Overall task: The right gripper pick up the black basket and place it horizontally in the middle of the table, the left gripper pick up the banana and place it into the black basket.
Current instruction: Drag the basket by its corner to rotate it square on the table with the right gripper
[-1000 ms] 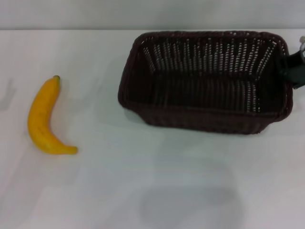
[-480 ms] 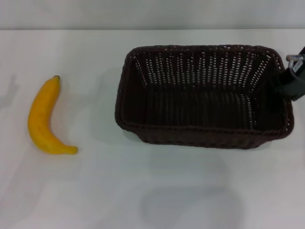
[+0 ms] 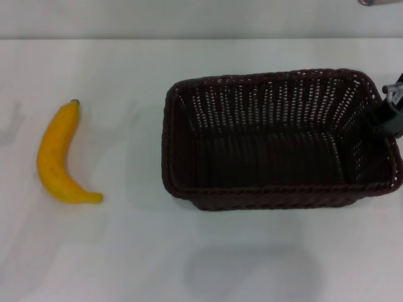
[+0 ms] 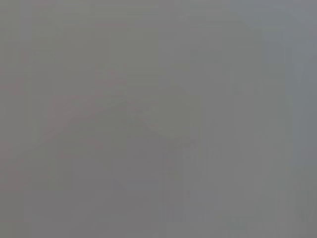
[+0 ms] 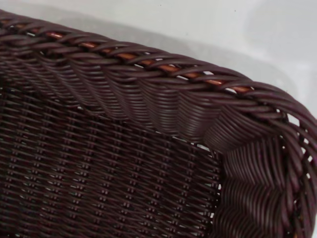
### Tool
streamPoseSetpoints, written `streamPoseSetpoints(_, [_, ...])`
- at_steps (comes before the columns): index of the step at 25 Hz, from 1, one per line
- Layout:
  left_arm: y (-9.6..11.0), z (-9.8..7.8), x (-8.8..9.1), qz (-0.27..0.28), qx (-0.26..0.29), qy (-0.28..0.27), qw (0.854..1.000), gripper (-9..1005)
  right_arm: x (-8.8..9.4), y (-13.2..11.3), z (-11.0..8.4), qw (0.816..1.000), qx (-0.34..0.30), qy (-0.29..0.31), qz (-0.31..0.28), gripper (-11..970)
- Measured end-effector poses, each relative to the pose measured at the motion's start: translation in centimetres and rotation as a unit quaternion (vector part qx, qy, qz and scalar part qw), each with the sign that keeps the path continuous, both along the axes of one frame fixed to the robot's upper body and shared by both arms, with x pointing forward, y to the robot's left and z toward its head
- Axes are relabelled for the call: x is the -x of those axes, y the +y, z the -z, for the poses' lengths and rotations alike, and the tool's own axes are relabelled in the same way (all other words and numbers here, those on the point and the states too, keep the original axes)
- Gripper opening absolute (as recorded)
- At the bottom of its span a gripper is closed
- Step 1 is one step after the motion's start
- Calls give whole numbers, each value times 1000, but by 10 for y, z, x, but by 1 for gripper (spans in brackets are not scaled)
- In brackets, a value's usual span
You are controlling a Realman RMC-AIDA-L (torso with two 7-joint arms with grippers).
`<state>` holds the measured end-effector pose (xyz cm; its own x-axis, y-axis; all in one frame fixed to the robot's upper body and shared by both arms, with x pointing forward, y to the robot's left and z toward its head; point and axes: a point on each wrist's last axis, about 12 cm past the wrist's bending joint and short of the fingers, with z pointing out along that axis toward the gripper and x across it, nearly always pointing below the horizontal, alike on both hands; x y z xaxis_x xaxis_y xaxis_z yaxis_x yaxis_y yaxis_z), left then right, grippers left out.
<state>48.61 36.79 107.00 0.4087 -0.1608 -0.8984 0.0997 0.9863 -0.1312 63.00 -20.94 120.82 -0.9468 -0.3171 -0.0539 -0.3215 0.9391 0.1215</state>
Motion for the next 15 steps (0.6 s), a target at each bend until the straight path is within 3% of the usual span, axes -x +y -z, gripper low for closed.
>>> streamPoseSetpoints(8, [0,2,3,-1,2,2,1000,887,-1,-2,-1,999,21,-43,2,197])
streamPoseSetpoints(15, [2,2,7,0,8,-2,1000,887,2,-9,2,999,27,-35,-3,228])
